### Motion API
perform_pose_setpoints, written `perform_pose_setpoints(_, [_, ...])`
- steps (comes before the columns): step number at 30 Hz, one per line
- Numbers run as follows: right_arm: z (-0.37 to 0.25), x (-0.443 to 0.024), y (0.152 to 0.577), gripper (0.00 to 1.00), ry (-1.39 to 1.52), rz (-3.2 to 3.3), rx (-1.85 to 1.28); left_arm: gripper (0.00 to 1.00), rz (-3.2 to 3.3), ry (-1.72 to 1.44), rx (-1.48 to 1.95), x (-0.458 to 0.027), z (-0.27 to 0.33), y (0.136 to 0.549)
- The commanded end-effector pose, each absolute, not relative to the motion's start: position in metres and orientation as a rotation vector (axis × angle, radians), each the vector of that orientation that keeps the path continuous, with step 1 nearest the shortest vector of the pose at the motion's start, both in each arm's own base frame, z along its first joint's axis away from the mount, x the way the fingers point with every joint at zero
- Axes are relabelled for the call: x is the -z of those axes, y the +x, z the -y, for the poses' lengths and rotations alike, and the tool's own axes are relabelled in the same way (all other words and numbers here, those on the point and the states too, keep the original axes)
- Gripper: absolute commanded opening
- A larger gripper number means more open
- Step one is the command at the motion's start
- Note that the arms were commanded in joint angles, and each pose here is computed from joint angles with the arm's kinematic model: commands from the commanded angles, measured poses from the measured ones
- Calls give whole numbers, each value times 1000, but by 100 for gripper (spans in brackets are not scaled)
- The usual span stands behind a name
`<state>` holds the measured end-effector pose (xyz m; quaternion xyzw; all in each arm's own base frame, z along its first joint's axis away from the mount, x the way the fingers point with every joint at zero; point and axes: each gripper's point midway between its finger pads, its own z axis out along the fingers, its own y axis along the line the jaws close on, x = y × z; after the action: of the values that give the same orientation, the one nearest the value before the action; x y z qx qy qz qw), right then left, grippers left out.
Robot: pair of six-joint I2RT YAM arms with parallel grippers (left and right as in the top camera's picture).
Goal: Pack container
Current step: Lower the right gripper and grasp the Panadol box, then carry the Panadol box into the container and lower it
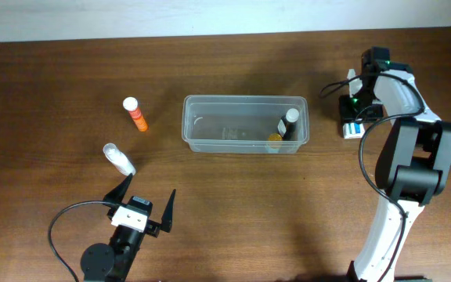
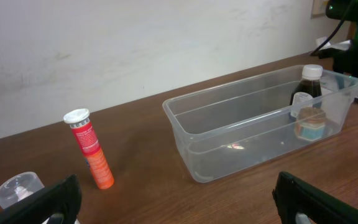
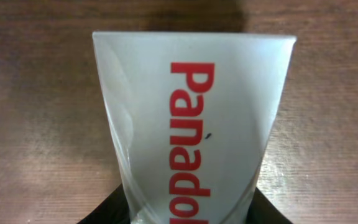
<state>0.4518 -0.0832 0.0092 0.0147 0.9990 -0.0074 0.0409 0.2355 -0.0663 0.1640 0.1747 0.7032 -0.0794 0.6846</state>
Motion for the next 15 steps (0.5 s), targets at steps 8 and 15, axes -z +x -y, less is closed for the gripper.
perform_pose_setpoints(8, [49,-112,480,38,114,-2950,-241,99,-1575,400,167,-163,66,235])
perform_pose_setpoints(15, [14,-193,459,39,36,-2939,-272,99,-1575,400,167,-163,66,235])
